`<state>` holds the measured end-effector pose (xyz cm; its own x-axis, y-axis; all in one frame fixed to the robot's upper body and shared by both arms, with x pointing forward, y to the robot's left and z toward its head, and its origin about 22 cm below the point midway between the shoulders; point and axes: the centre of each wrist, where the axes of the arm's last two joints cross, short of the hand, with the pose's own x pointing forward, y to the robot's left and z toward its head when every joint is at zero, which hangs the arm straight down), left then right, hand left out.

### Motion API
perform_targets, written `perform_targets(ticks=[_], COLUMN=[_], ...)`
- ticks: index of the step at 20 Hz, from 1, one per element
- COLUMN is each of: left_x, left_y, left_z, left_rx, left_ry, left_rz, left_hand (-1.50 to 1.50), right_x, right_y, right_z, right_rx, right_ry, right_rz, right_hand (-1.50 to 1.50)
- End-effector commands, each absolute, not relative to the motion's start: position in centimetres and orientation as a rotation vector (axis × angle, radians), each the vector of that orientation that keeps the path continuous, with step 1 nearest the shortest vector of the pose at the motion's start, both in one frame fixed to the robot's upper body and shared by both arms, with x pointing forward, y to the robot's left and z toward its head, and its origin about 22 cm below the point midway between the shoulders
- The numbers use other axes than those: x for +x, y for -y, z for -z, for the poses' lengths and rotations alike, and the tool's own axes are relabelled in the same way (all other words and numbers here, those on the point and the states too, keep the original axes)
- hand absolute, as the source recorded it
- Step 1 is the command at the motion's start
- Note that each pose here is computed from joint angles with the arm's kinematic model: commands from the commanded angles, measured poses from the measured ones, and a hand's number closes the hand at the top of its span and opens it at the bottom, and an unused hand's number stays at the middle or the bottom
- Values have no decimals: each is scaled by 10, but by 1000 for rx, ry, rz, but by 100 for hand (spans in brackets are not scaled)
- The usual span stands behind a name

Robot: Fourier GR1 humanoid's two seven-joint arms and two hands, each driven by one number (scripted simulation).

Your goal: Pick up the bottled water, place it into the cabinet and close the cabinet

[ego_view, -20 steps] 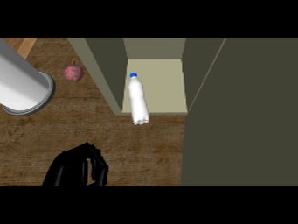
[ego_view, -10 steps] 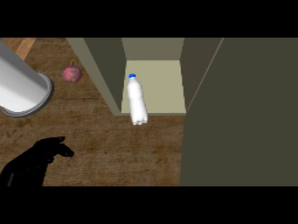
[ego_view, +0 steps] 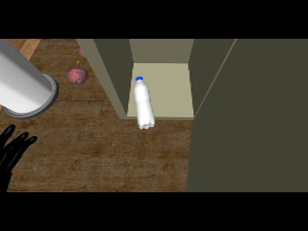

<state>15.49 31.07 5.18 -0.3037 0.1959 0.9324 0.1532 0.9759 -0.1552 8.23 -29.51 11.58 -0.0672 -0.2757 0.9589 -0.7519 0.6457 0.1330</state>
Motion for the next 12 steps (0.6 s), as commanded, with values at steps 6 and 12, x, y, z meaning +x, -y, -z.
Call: perform_targets(ticks=[6, 12], left_x=[143, 135], left_y=[-344, -358], left_z=[-64, -70], left_rx=[-253, -254], left_ry=[1875, 1855], left_rz=[-51, -42], left_hand=[-150, -150], right_x=[80, 94], right_y=[251, 239], right_z=[-176, -178], right_rx=[821, 821], right_ry=[1690, 1678], right_rz=[-892, -955], right_hand=[150, 150])
